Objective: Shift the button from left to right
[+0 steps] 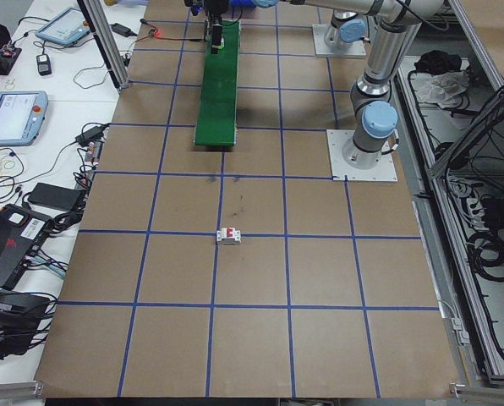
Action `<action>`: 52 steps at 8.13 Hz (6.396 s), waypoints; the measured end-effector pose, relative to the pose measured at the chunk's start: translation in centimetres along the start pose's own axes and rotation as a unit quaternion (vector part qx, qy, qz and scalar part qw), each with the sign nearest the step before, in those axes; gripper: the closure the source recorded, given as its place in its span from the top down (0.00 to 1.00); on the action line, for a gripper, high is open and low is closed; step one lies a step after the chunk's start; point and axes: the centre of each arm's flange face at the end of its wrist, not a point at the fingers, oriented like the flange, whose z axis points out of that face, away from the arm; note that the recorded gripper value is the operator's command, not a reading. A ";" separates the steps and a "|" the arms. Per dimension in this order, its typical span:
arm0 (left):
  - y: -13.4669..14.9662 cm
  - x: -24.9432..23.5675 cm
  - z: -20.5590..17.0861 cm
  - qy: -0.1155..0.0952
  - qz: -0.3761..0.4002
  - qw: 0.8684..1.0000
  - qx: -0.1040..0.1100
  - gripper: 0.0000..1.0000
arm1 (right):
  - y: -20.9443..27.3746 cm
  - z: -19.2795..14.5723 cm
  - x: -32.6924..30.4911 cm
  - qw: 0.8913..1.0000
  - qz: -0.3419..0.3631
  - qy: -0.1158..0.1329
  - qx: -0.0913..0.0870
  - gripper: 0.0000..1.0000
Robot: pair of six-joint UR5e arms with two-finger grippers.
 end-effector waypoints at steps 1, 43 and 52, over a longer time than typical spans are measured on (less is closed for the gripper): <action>0.0 0.0 0.0 0.000 0.000 1.000 0.000 1.00 | 0.1 0.3 0.3 1.000 0.001 0.009 -0.004 0.19; 0.3 -0.2 -0.4 0.000 -0.001 1.000 0.002 1.00 | 9.6 -22.0 39.8 0.980 -0.112 0.155 0.055 1.00; 0.3 -0.2 -0.4 0.000 -0.001 1.000 0.003 1.00 | 12.8 -23.7 -5.3 0.989 -0.007 0.096 0.112 1.00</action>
